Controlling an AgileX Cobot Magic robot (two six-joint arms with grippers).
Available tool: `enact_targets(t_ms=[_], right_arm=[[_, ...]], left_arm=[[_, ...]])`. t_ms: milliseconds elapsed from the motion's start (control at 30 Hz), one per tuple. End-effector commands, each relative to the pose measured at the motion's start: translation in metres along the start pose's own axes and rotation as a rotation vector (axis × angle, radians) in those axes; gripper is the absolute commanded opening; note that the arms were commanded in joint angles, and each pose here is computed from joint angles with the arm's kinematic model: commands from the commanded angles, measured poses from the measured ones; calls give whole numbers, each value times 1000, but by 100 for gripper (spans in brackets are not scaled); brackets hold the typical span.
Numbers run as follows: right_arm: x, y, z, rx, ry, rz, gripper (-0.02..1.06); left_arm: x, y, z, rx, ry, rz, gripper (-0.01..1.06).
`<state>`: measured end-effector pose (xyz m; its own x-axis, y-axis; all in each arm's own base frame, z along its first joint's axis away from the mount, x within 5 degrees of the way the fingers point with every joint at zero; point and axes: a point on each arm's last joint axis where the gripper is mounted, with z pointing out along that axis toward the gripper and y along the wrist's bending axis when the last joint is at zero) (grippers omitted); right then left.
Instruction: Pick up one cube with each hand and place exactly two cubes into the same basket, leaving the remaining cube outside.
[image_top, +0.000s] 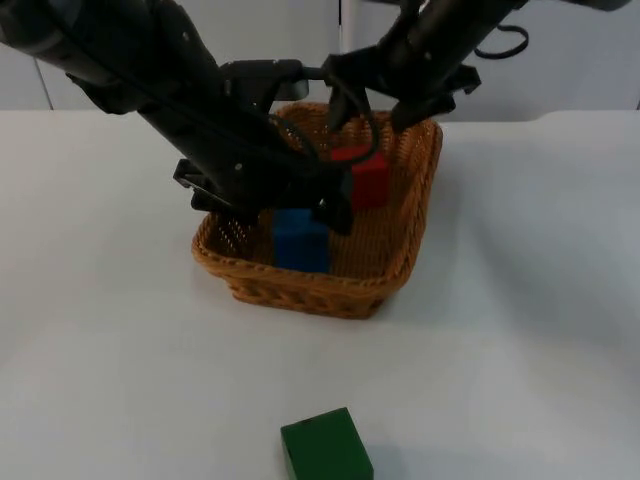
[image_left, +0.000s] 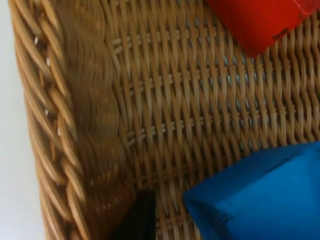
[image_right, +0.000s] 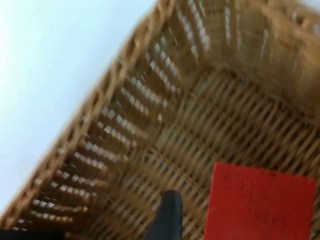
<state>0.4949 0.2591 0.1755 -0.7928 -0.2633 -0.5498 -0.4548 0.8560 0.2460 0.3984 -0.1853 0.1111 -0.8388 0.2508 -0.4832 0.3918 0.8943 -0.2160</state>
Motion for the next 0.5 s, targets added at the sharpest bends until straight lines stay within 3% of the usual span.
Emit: enact_targets(t_ms=[0,467], right_arm=[[-9,9,-18,-6,-32,-26,74],[-41,34,-108,-20,-155,-87,74]], left_arm=[[-6,-5,-8,14,-20,-5,98],[-40,-23,-90,28,-204,58,98]])
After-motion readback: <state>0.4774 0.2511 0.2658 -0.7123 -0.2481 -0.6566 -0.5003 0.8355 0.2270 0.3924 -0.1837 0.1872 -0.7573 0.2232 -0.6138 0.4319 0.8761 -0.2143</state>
